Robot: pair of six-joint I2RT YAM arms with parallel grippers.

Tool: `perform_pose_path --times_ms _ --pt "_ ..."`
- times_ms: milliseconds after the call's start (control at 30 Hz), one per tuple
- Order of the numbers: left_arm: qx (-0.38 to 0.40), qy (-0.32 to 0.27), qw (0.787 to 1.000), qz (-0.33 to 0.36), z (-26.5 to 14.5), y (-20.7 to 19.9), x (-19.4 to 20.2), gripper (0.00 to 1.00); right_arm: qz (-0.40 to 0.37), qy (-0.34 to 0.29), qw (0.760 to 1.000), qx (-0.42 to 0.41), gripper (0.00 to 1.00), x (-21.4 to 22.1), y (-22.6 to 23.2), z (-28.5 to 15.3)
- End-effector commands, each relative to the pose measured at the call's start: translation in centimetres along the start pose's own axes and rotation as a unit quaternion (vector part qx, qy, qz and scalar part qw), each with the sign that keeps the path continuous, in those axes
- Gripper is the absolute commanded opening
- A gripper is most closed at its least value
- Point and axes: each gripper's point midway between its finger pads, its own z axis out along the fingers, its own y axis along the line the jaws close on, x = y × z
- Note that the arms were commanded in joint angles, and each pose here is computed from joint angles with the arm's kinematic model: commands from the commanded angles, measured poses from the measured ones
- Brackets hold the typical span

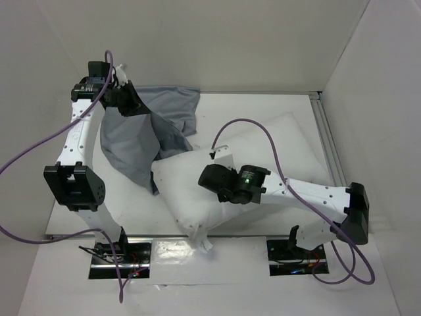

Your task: Put the pillow into the pillowcase

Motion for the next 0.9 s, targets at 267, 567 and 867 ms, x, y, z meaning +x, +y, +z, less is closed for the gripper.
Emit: perform_pose_path --times_ms 267,567,867 --pt "0.018 -0.047 0.998 0.043 -6.7 -2.4 2.7 0.0 0.063 -0.122 0.991 -0.006 0.0 -12.2 0.9 1.0" --pt "0.029 -0.01 0.998 0.046 -6.8 -2.7 6.6 0.0 0.07 -0.152 0.986 -0.01 0.0 -14.9 2.0 1.6" --pt "0.007 0.05 0.998 0.039 -4.9 -1.0 11.8 0.0 0.173 -0.176 0.968 0.036 0.0 -16.3 2.1 4.0"
